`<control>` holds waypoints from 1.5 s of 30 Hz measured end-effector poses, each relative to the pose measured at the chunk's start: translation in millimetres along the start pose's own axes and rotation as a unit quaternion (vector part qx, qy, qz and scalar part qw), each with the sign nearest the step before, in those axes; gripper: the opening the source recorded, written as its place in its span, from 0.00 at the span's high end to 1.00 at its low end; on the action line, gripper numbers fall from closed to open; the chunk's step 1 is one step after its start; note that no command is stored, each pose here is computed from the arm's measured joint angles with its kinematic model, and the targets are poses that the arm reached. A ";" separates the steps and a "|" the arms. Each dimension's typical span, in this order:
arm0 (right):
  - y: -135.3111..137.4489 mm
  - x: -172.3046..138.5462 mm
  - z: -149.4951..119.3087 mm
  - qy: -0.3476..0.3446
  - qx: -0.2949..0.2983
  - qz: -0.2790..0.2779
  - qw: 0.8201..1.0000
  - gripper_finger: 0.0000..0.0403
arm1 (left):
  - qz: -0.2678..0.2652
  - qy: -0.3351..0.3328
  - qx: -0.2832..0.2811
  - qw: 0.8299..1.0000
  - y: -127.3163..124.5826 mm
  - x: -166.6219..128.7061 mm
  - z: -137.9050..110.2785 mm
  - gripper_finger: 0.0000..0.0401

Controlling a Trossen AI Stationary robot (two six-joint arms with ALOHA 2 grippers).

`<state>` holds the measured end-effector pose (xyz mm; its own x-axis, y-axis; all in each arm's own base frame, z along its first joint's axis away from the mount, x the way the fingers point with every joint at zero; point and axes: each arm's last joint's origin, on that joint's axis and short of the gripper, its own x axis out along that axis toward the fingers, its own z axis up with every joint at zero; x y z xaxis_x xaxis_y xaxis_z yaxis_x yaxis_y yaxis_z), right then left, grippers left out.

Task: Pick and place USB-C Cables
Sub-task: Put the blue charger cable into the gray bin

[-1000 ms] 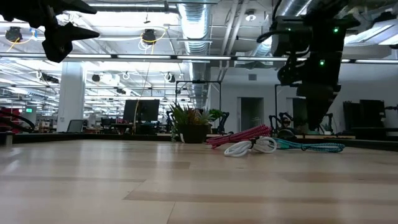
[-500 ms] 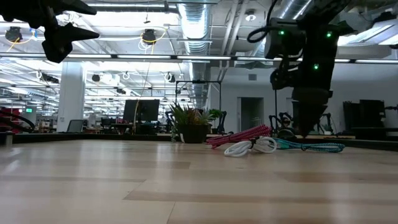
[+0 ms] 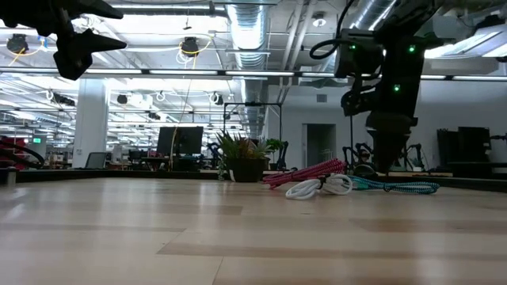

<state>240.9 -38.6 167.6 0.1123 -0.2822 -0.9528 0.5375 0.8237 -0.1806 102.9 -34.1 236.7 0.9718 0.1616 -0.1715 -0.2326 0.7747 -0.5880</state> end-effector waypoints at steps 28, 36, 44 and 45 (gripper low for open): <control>3.0 24.7 -10.8 0.013 0.006 0.017 1.000 0.26 | 0.000 0.000 -0.002 1.000 0.0 0.0 0.0 0.52; 11.9 37.0 -11.6 0.036 -0.009 0.015 0.999 0.28 | -0.010 0.011 -0.006 1.000 -0.4 0.0 -0.8 0.52; 3.1 29.8 -12.2 0.038 0.029 0.024 0.999 0.62 | -0.016 0.020 -0.006 1.000 -0.6 -0.1 -1.4 0.52; 2.2 29.9 -12.3 0.041 0.036 0.023 0.998 0.68 | -0.016 0.020 -0.006 1.000 -0.6 -0.1 -1.5 0.52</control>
<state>235.2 -39.2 135.7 0.0714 -0.2010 -0.9770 0.5924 0.7965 -0.1206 102.9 -35.5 235.9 0.9766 0.1126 -0.1832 -0.2020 0.7721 -0.6025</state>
